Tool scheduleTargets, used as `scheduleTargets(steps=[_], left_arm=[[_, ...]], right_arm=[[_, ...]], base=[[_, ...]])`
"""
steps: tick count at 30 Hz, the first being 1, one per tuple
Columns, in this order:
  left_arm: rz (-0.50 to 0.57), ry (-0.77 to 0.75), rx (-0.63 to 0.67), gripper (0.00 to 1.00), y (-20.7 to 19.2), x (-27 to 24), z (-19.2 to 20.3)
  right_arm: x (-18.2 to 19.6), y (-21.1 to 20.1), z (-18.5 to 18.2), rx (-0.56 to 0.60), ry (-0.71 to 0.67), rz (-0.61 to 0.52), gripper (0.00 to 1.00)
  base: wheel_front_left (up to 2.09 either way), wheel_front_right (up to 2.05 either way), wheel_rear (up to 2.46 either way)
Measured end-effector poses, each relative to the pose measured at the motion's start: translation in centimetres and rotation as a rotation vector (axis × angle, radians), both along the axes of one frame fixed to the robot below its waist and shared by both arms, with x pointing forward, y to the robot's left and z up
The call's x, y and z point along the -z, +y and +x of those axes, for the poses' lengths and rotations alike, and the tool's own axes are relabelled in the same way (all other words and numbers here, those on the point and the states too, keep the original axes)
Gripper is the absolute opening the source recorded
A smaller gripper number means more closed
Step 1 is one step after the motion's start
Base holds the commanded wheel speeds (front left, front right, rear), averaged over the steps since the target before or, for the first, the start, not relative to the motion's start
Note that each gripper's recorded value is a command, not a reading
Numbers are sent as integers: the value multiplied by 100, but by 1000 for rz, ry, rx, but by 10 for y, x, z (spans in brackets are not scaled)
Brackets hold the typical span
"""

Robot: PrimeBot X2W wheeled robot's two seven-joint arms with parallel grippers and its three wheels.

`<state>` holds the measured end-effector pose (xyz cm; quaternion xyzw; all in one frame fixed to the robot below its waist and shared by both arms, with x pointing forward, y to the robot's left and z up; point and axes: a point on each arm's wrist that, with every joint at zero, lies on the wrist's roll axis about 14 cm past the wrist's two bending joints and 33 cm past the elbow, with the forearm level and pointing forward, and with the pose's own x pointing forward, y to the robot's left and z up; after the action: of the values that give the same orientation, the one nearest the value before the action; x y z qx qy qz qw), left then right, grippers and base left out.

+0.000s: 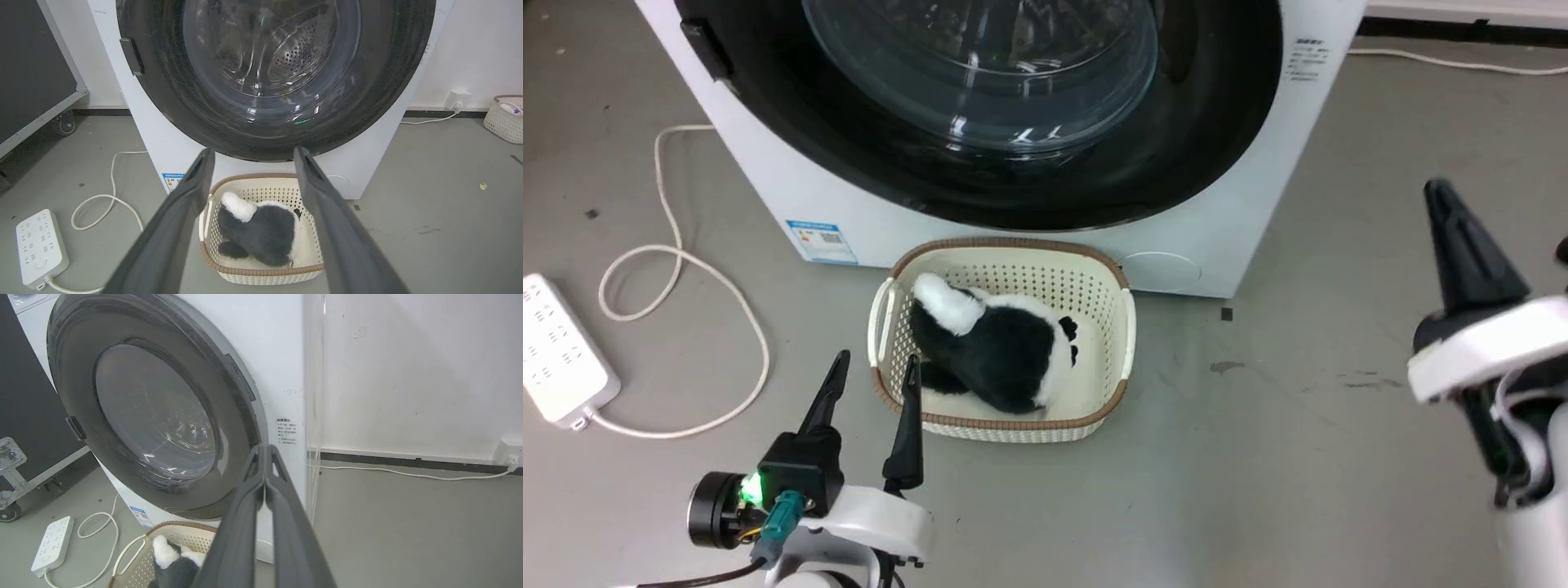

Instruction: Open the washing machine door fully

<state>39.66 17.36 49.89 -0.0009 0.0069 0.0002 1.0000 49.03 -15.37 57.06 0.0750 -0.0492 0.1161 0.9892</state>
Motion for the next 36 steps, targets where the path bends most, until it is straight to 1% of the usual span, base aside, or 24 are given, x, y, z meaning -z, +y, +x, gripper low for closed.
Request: scheduleTargets(steps=[8, 12, 23, 28, 36], left_arm=[[-4, -3, -14, 100, 3, 3, 4], [-5, -1, -22, 100, 5, 5, 6], [-12, 6, -38, 100, 8, 13, 11], [-10, 20, -46, 100, 10, 19, 10], [-9, 24, -60, 100, 13, 23, 12]], right_arm=[[-6, 0, 38, -5, 44, 117, 0], [-4, 0, 59, -7, 89, 184, 0], [18, 12, 110, -40, 273, 363, 0], [29, 21, 130, -76, 382, 465, 0], [33, 39, 155, -149, 501, 614, 0]], base=[[0, 0, 0], [0, 0, 0], [0, 0, 0], [0, 0, 0], [0, 0, 0]])
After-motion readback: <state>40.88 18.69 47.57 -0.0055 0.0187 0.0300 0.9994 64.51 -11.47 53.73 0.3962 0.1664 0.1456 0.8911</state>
